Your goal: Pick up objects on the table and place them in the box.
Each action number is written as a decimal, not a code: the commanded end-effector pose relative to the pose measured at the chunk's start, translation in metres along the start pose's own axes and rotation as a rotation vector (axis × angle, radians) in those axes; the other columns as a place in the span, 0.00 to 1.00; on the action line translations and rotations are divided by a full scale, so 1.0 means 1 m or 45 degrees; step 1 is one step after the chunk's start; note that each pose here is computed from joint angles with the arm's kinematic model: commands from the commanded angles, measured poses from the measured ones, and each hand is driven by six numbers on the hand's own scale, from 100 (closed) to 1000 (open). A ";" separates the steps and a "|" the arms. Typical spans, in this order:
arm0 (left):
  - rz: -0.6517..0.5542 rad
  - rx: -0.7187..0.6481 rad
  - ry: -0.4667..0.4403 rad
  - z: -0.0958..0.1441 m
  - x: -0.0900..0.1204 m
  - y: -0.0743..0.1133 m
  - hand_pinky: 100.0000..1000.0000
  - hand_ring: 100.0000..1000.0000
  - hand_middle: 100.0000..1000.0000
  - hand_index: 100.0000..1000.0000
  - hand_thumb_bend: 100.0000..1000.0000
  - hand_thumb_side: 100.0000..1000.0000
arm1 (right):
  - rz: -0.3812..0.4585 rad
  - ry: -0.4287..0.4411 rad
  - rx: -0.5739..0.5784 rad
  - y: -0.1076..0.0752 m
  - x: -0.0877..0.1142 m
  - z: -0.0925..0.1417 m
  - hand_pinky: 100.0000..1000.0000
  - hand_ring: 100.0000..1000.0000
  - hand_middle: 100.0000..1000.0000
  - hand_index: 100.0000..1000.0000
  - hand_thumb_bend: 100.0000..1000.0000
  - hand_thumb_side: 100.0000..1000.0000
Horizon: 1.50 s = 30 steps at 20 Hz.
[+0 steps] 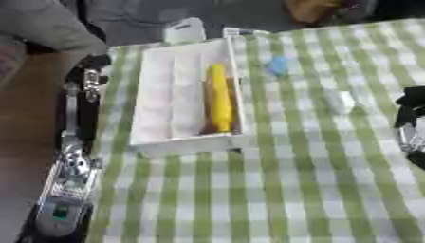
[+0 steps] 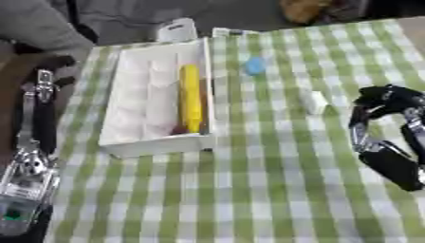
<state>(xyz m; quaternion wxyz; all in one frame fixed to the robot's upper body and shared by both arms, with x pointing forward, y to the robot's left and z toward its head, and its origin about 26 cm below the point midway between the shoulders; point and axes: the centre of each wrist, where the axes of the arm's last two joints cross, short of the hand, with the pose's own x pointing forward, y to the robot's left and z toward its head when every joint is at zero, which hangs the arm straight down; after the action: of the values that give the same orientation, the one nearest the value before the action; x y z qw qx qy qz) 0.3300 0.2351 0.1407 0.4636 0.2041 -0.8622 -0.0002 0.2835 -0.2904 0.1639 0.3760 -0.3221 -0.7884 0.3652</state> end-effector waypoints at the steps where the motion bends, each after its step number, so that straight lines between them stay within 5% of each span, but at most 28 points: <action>1: -0.032 0.026 -0.053 -0.008 0.006 0.010 0.77 1.00 0.67 0.76 0.06 0.97 | 0.025 -0.026 -0.021 -0.007 0.005 -0.002 0.58 0.64 0.59 0.81 0.00 0.50; 24: -0.026 0.029 -0.068 -0.008 0.007 0.011 0.77 1.00 0.66 0.75 0.06 0.97 | 0.039 0.000 -0.027 -0.008 0.005 -0.002 0.57 0.63 0.59 0.81 0.00 0.51; 30: -0.027 0.020 -0.062 -0.007 0.006 0.010 0.76 1.00 0.64 0.75 0.06 0.97 | 0.113 0.029 -0.017 -0.021 0.005 -0.010 0.56 0.61 0.58 0.81 0.00 0.41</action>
<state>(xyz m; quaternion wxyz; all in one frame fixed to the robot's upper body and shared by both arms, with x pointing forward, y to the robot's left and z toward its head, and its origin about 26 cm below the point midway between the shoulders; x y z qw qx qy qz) 0.3310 0.2394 0.1435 0.4547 0.2116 -0.8651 0.0027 0.2868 -0.2920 0.1746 0.3836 -0.3457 -0.7748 0.3648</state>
